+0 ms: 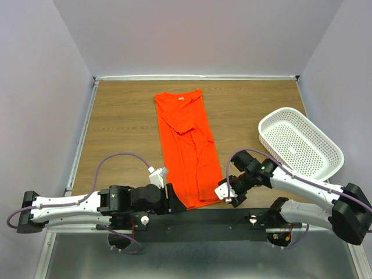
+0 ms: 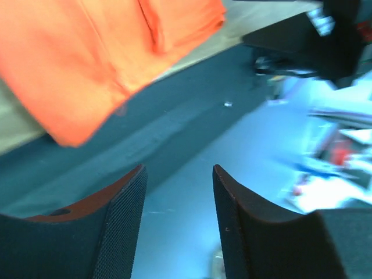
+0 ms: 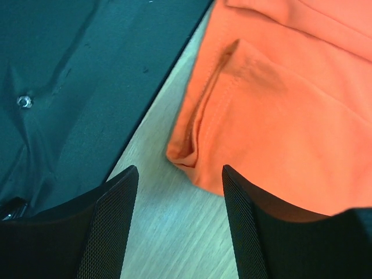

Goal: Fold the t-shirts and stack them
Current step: Fold the tshirt

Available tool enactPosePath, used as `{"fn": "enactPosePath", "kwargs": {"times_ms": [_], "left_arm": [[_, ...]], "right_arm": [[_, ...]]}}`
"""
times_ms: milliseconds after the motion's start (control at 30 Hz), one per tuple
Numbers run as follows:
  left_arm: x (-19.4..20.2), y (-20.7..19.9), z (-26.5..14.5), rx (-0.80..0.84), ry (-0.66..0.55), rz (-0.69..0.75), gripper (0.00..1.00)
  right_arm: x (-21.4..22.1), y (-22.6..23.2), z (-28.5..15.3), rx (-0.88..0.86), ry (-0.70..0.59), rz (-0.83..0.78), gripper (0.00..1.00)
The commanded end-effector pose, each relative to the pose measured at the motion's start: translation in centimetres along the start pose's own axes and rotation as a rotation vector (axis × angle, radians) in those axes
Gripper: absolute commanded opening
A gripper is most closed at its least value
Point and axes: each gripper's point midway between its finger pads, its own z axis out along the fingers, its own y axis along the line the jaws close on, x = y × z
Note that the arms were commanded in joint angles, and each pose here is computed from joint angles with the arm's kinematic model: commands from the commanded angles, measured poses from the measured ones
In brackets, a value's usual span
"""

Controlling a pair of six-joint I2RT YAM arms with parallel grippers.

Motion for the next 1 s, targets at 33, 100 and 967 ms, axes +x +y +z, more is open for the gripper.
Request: {"fn": "enactPosePath", "kwargs": {"times_ms": [33,100,967], "left_arm": [[1.4,1.3,0.2,-0.003,0.050,-0.230,0.56],[1.6,2.0,0.1,-0.056,0.055,-0.254,0.56],[-2.7,9.0,4.3,-0.575,-0.132,-0.271,0.52]], "right_arm": [[-0.2,0.7,1.0,-0.054,-0.038,-0.080,0.66],[-0.3,0.4,1.2,-0.053,-0.039,-0.087,0.65],[-0.2,0.5,1.9,-0.066,-0.042,-0.091,0.63]]}}
